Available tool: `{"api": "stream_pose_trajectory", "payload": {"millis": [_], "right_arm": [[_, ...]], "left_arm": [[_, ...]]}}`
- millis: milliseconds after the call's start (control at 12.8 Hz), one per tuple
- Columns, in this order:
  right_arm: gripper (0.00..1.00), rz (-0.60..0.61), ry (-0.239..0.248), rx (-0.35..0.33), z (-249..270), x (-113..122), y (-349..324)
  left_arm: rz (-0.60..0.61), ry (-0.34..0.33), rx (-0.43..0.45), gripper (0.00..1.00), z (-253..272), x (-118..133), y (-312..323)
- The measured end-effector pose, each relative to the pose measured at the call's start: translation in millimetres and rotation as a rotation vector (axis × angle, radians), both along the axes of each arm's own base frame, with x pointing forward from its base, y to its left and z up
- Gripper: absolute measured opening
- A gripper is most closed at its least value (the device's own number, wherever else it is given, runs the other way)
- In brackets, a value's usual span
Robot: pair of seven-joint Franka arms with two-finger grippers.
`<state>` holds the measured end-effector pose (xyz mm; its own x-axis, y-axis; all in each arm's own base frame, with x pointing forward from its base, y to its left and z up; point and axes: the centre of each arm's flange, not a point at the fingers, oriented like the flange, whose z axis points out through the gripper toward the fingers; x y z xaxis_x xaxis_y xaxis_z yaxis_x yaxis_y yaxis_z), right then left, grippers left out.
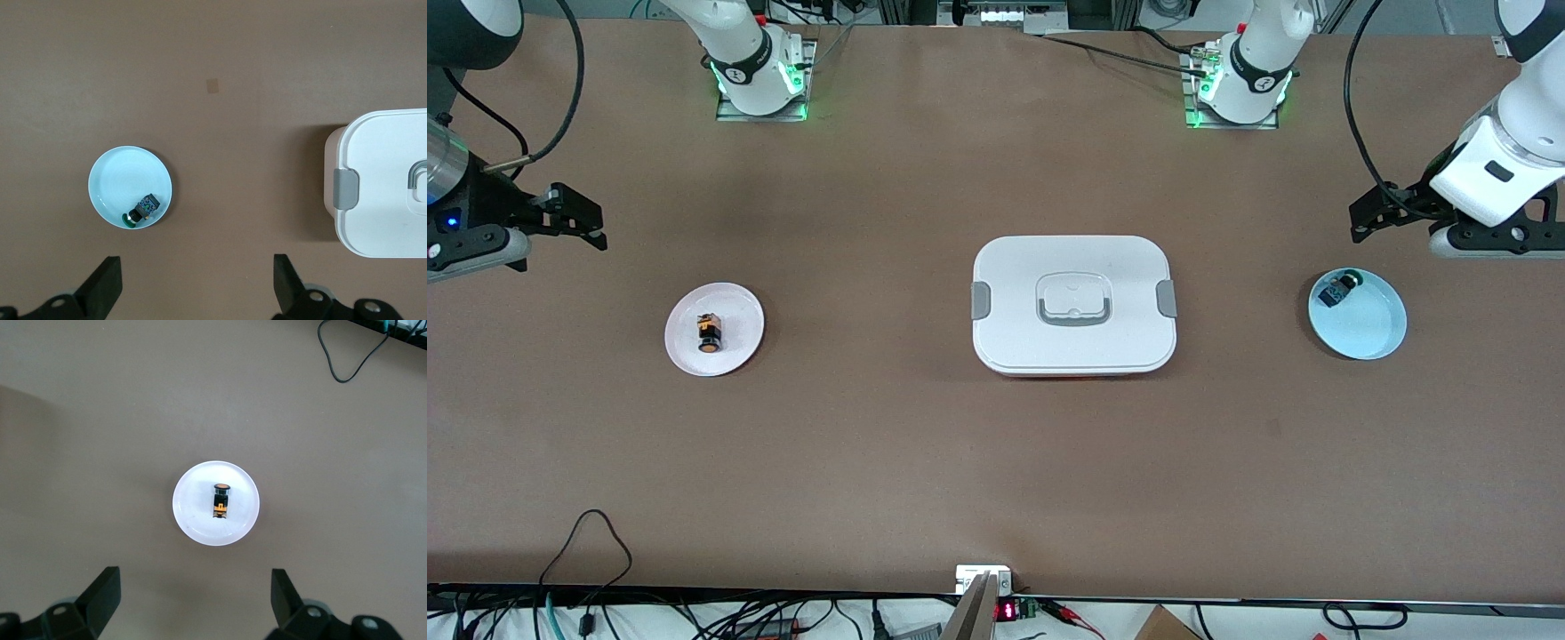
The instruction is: Transfer orange switch to right arm and place
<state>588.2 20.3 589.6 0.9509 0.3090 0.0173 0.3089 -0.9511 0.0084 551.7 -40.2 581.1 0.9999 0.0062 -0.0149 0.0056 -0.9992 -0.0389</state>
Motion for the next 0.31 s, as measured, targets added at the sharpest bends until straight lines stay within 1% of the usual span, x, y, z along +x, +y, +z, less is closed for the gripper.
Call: {"api": "stream_pose_trajectory", "payload": {"millis": [313], "right_arm": [[1.0,-0.004,0.014,0.004,-1.2,-1.5,-1.5]], "left_arm": [[0.0,0.002,0.0,1.0,-0.1,-0.3,-0.8]]}}
